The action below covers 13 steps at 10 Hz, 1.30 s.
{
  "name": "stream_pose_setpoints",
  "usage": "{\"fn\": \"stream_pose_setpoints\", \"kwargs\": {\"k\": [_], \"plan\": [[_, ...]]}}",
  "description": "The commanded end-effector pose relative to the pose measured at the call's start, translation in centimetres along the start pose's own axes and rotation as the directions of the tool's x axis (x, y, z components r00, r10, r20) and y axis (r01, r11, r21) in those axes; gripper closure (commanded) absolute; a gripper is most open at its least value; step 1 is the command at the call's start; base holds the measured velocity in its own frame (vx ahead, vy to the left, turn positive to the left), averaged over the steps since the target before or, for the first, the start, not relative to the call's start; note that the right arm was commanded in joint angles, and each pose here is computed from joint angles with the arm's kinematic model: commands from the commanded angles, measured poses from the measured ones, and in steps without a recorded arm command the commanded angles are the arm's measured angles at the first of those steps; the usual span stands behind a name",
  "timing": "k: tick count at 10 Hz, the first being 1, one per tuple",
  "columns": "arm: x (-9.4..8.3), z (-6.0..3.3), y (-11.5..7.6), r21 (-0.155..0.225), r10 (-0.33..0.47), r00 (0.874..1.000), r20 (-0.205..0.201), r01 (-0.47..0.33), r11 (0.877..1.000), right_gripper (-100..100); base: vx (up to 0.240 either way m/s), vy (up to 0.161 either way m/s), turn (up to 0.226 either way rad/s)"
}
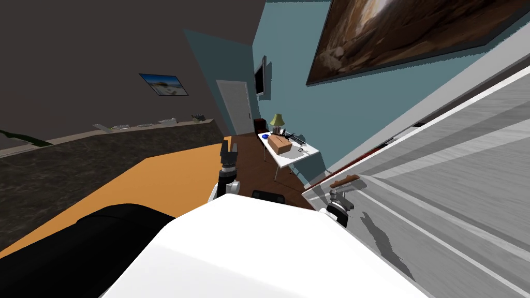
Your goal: Pull the door open
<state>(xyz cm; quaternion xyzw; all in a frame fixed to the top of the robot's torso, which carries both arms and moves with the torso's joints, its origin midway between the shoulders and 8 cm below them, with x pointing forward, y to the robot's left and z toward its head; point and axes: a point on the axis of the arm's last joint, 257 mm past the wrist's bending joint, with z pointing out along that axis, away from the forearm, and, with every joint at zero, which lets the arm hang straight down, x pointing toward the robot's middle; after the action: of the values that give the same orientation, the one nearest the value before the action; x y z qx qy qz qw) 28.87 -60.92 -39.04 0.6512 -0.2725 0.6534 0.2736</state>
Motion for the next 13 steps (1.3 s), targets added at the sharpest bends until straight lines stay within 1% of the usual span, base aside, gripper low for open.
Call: {"fn": "stream_pose_setpoints", "kwargs": {"k": [1, 2, 3, 5, 10, 11, 12, 13], "plan": [[-0.1, -0.08, 0.6, -0.013, 0.000, 1.000, 0.003, 0.000, 1.000, -100, -0.049, 0.206, -0.073], [-0.1, -0.06, 0.4, -0.008, 0.000, 1.000, 0.002, 0.000, 1.000, -100, -0.025, 0.097, -0.029], [-0.1, -0.12, 0.2, -0.006, -0.001, 1.000, 0.000, 0.001, 1.000, -100, 0.062, -0.060, -0.033], [-0.1, -0.13, 0.1, -0.005, -0.001, 1.000, -0.001, 0.001, 1.000, -100, 0.103, -0.128, -0.010], [-0.1, -0.20, -0.6, 0.003, -0.002, 1.000, -0.008, 0.002, 1.000, -100, 0.158, -0.153, -0.014], [-0.1, -0.20, -0.5, 0.002, -0.002, 1.000, -0.007, 0.002, 1.000, -100, 0.059, -0.066, 0.010], [-0.1, -0.20, -0.5, 0.002, -0.002, 1.000, -0.007, 0.002, 1.000, 100, -0.005, 0.008, -0.001], [-0.1, -0.20, -0.5, 0.002, -0.002, 1.000, -0.007, 0.002, 1.000, 100, -0.022, 0.026, -0.001]]}}
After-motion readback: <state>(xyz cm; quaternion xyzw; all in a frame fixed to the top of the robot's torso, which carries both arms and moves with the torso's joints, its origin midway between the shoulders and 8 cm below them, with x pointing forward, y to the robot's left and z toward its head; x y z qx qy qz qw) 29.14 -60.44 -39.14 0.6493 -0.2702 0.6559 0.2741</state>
